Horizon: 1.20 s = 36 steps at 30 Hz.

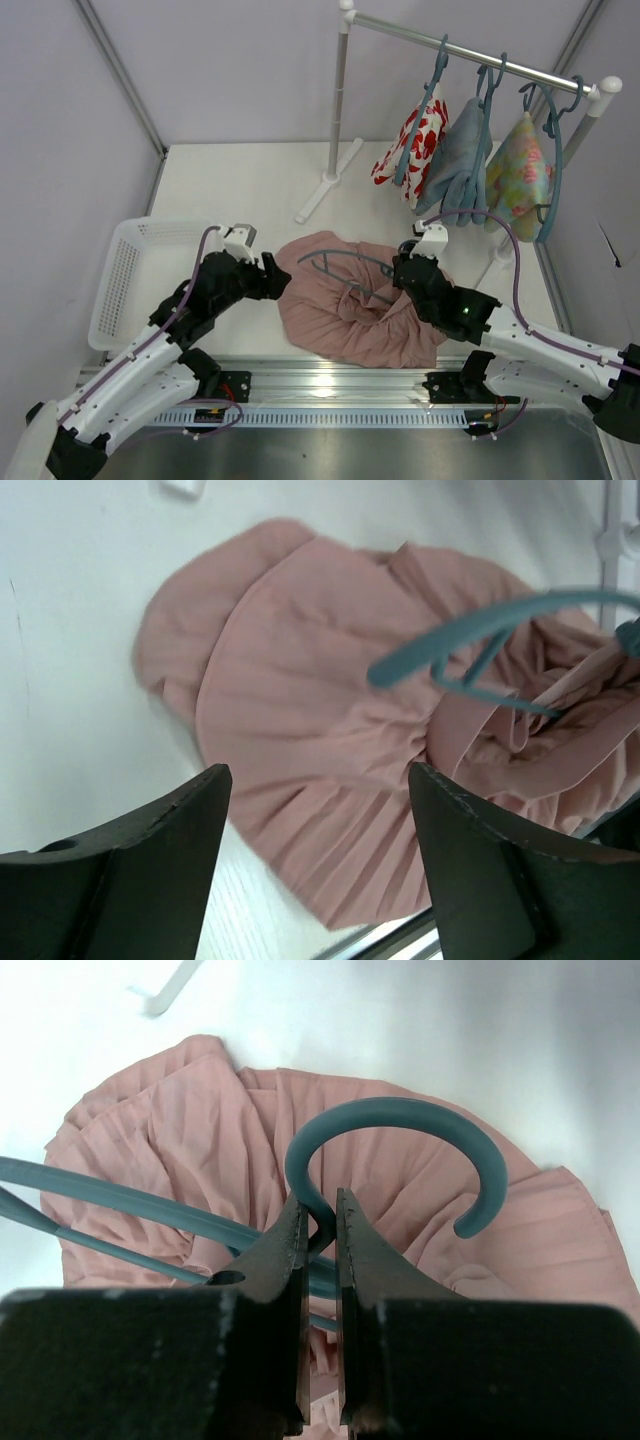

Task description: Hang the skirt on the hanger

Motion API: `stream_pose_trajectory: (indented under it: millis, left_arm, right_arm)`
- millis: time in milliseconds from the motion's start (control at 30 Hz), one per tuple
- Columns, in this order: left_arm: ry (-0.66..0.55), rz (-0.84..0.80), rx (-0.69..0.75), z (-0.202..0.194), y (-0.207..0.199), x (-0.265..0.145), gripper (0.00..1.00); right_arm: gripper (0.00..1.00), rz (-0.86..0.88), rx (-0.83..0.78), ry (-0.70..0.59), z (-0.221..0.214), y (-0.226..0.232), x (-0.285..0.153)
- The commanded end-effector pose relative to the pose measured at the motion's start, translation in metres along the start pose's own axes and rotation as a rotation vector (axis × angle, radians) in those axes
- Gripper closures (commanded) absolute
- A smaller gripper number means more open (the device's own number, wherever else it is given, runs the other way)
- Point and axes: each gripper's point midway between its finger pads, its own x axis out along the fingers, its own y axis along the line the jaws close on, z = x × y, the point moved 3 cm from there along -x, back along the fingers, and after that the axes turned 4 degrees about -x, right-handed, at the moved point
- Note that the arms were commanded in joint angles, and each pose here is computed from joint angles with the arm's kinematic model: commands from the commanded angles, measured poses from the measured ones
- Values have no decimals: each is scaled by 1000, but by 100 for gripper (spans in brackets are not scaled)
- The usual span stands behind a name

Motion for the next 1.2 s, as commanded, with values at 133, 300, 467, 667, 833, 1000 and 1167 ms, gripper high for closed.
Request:
stream_pose_trajectory:
  millis: [133,300,467,667,833,1000,1167]
  left_arm:
    - [-8,-183,-34,-14,-20,-1,29]
    - [107,-317,65,-36,-60,13,34]
    - [174,-317,119,-57,-78,45,37]
    - [110,-372,158,-50,-100,64,37]
    - [98,-377,165,-56,-111,84,39]
    - [118,-372,196,-70,-114,95,44]
    - [94,-311,207,-77,-106,107,51]
  right_arm:
    - [100,-44,108,-47,18,-3,1]
    - [100,-55,151,-52,21,-7,-3]
    - [100,-75,191,-72,29,-13,-10]
    - [100,-84,212,-72,29,-17,-13]
    - [100,-99,232,-67,27,-20,-15]
    - [100,-106,261,-80,29,-24,-17]
    - [100,-105,271,-81,31,-24,-19]
